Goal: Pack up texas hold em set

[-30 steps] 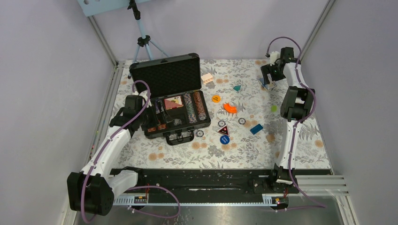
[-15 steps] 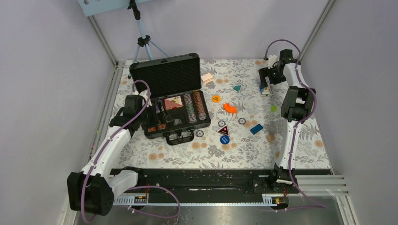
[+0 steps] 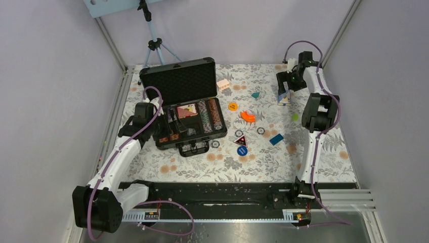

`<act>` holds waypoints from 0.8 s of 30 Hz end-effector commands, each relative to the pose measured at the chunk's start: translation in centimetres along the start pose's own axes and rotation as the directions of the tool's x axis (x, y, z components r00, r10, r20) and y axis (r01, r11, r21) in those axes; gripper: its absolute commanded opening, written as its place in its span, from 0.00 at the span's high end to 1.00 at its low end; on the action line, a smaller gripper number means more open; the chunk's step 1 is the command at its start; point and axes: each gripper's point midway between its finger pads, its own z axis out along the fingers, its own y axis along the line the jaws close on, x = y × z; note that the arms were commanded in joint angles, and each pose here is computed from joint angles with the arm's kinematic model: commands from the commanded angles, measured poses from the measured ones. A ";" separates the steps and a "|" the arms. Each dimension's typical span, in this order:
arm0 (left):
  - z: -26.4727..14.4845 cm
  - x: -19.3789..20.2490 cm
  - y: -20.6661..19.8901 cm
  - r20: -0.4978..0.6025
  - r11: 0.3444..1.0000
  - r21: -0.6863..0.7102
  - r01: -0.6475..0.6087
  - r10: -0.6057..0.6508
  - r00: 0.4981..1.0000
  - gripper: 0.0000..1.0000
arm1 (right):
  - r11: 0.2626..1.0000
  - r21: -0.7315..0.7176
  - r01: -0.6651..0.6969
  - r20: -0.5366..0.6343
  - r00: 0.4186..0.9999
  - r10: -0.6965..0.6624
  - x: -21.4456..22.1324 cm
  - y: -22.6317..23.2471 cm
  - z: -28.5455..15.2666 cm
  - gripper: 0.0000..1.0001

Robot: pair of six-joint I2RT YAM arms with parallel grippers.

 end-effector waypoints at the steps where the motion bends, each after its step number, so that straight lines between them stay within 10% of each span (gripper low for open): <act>1: 0.0 -0.6 -1.0 0.028 0.999 0.049 -0.024 0.023 0.999 0.01 | 0.992 0.093 -0.088 0.056 0.995 0.083 -2.3 0.1 -5.1 0.01; 24: -0.3 -0.7 -1.2 0.039 0.998 0.061 -0.030 0.028 0.999 0.01 | 0.927 0.292 -0.233 -0.139 0.949 0.282 2.8 1.4 -1.5 0.00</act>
